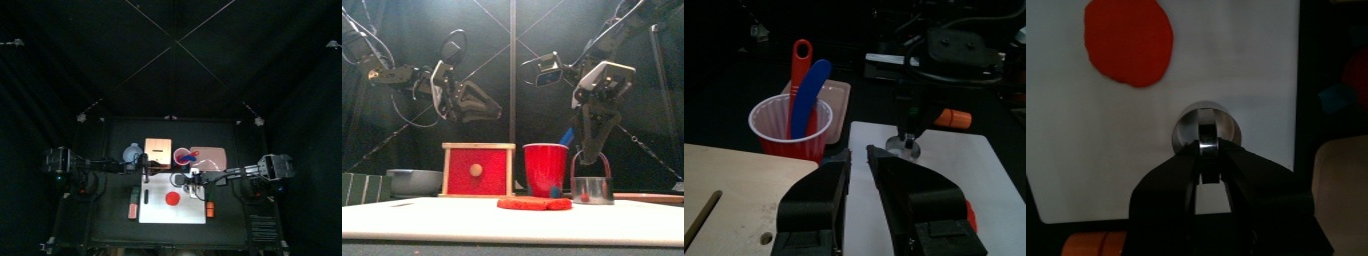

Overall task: Get the cutter from the drawer then cut the dough then place the extra dough in the bowl
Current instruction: Cut the dough

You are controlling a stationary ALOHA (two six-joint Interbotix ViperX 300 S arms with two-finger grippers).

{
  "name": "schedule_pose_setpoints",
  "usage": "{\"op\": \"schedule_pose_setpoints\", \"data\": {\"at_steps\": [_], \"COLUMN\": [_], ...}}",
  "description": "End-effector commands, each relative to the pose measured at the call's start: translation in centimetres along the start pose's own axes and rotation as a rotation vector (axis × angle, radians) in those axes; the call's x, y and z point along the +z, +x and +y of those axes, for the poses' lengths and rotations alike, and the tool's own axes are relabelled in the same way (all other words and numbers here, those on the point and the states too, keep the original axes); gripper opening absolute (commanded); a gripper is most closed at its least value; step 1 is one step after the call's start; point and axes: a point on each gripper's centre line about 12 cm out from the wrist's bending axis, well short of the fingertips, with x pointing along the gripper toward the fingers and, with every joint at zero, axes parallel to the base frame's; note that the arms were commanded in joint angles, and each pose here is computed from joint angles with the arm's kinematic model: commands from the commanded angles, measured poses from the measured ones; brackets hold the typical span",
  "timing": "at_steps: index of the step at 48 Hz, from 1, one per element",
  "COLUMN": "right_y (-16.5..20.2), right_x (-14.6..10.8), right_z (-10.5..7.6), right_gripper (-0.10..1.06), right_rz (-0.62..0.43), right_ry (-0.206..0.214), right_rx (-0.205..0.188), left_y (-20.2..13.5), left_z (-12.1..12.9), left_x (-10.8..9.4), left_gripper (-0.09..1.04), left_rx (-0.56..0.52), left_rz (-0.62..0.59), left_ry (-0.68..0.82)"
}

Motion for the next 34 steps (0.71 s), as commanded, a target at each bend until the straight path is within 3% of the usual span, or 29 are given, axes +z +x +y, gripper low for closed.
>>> {"op": "schedule_pose_setpoints", "data": {"at_steps": [1, 9, 34], "right_y": [-2.6, -3.4, -2.8], "right_x": [2.4, 3.4, 7.1], "right_z": [1.3, 2.1, 3.8], "right_gripper": [0.61, 0.61, 0.61], "right_rz": [-0.074, -0.065, -0.099], "right_ry": [-0.014, -0.03, -0.01], "right_rx": [0.02, 0.025, 0.07], "left_y": [0.4, 0.6, 0.5], "left_z": [0.0, 0.0, -0.1], "left_x": [0.5, 0.1, -0.3], "left_gripper": [0.65, 0.65, 0.65], "left_rx": [0.006, 0.008, 0.008], "left_rz": [-0.021, -0.009, 0.003], "left_ry": [-0.009, -0.016, -0.021]}}
